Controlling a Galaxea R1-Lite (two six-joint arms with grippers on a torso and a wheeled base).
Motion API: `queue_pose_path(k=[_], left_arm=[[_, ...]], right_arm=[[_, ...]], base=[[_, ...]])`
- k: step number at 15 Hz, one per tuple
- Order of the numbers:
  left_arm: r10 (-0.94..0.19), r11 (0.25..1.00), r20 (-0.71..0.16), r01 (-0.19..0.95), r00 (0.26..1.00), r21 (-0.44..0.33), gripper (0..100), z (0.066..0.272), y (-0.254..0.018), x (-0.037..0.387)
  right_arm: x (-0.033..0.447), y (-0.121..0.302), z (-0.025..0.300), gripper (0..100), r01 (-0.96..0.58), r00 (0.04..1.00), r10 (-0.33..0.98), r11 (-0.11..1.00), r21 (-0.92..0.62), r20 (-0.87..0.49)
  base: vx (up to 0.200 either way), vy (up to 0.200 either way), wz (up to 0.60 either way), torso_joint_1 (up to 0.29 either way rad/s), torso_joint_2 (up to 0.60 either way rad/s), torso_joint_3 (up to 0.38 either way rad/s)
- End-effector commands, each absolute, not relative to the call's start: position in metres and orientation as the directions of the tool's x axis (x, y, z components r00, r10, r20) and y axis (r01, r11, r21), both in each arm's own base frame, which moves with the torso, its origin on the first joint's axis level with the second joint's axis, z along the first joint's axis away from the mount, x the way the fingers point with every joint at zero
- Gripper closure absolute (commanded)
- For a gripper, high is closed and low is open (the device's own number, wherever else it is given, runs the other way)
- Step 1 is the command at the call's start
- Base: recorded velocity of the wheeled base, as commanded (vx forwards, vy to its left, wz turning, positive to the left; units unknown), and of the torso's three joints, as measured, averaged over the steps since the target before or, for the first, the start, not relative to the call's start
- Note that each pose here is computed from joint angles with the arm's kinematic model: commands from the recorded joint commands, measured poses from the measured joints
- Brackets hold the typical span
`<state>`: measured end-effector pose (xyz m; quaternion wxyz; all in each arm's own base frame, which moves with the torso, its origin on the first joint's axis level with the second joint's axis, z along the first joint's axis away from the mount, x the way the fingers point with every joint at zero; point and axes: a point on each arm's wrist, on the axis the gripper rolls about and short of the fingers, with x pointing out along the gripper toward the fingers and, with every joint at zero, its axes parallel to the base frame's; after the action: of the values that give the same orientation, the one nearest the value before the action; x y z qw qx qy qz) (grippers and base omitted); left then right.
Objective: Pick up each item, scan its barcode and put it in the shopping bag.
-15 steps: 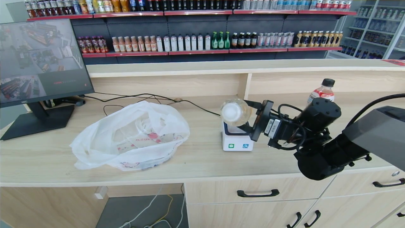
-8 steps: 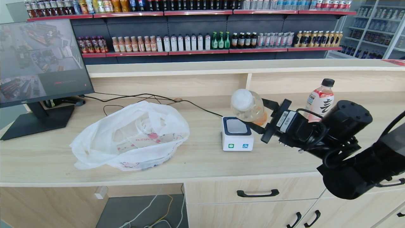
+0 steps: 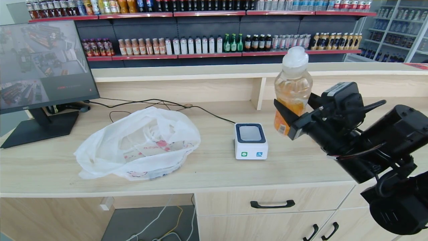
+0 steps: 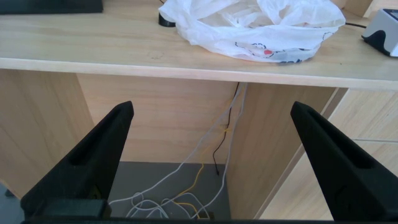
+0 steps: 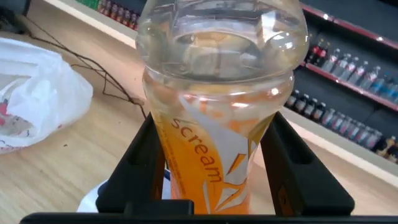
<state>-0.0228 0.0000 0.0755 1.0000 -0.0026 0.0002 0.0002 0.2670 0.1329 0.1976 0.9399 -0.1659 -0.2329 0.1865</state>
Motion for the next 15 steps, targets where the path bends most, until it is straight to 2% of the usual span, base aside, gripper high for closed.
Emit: queue_pose_path(k=[1, 4, 6, 10, 12, 15], left_arm=[[0.000, 1.000, 0.000, 0.000, 1.000, -0.006, 0, 0.075, 0.000, -0.023], [0.000, 1.000, 0.000, 0.000, 1.000, -0.006, 0, 0.075, 0.000, -0.023], [0.002, 1.000, 0.000, -0.002, 1.000, -0.005, 0, 0.075, 0.000, -0.023], [0.002, 1.000, 0.000, -0.002, 1.000, -0.005, 0, 0.075, 0.000, -0.023], [0.002, 1.000, 0.000, -0.002, 1.000, -0.006, 0, 0.075, 0.000, -0.023], [0.000, 1.000, 0.000, 0.000, 1.000, -0.005, 0, 0.075, 0.000, -0.023]], right_arm=[[0.256, 0.138, 0.202, 100, -0.274, 0.838, 0.384, 0.910, -0.310, 0.388], [0.243, 0.144, 0.185, 100, -0.281, 0.900, 0.306, 0.952, -0.124, 0.311], [0.236, 0.148, 0.171, 100, -0.329, 0.911, 0.327, 0.944, -0.035, 0.253], [0.236, 0.143, 0.173, 100, -0.301, 0.922, 0.291, 0.954, 0.000, 0.257], [0.230, 0.158, 0.178, 100, -0.350, 0.898, 0.339, 0.937, -0.009, 0.280], [0.226, 0.153, 0.193, 100, -0.357, 0.887, 0.323, 0.933, 0.046, 0.330]], base=[[0.000, 0.000, 0.00, 0.000, 0.00, 0.000], [0.000, 0.000, 0.00, 0.000, 0.00, 0.000], [0.000, 0.000, 0.00, 0.000, 0.00, 0.000], [0.000, 0.000, 0.00, 0.000, 0.00, 0.000], [0.000, 0.000, 0.00, 0.000, 0.00, 0.000], [0.000, 0.000, 0.00, 0.000, 0.00, 0.000]])
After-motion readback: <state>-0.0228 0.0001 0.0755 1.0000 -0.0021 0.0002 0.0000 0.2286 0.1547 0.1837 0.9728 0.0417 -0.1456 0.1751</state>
